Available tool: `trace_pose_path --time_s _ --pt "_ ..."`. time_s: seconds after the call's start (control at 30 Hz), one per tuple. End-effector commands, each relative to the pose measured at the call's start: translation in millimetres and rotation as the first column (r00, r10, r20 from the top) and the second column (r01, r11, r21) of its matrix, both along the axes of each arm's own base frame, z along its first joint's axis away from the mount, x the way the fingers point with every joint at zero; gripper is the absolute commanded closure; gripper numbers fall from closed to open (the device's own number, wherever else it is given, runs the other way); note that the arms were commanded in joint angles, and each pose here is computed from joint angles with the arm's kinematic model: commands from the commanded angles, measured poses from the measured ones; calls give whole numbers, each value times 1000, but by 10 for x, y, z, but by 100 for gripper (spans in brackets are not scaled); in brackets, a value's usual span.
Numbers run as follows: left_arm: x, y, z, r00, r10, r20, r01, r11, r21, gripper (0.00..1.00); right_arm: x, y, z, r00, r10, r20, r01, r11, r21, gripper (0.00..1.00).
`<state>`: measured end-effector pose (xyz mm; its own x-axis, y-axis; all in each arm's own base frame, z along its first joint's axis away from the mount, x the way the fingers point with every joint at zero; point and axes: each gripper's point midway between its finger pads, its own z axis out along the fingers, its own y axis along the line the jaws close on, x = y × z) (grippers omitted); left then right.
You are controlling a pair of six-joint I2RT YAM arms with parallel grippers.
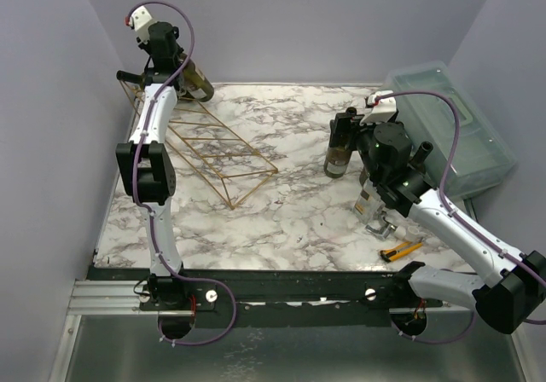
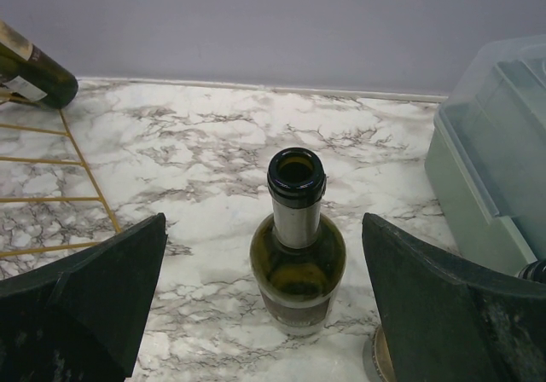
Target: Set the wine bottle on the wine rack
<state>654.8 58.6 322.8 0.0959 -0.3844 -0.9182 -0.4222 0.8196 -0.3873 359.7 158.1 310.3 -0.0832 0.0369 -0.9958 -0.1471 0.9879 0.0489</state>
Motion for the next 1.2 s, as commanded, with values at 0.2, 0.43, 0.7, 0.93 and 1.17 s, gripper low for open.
trace_pose_path --time_s 0.2,0.43,0.7,0.93,1.17 --pt "-170 364 356 989 86 123 -81 996 -45 100 22 23 -55 1000 11 -5 -11 1000 13 0" --pt "-159 438 175 990 97 102 -89 993 -78 100 25 34 -64 1000 15 -9 -15 1000 12 0" --pt "-241 516 -50 990 121 68 -112 986 -120 100 17 41 -67 1000 21 -11 -20 1000 16 0" --pt "-378 605 -218 990 138 33 -133 982 -133 100 4 62 -70 999 33 -13 -33 999 26 0" --pt "-489 592 -464 992 122 -16 -123 983 -139 100 -10 77 -58 999 42 -13 -42 998 36 0"
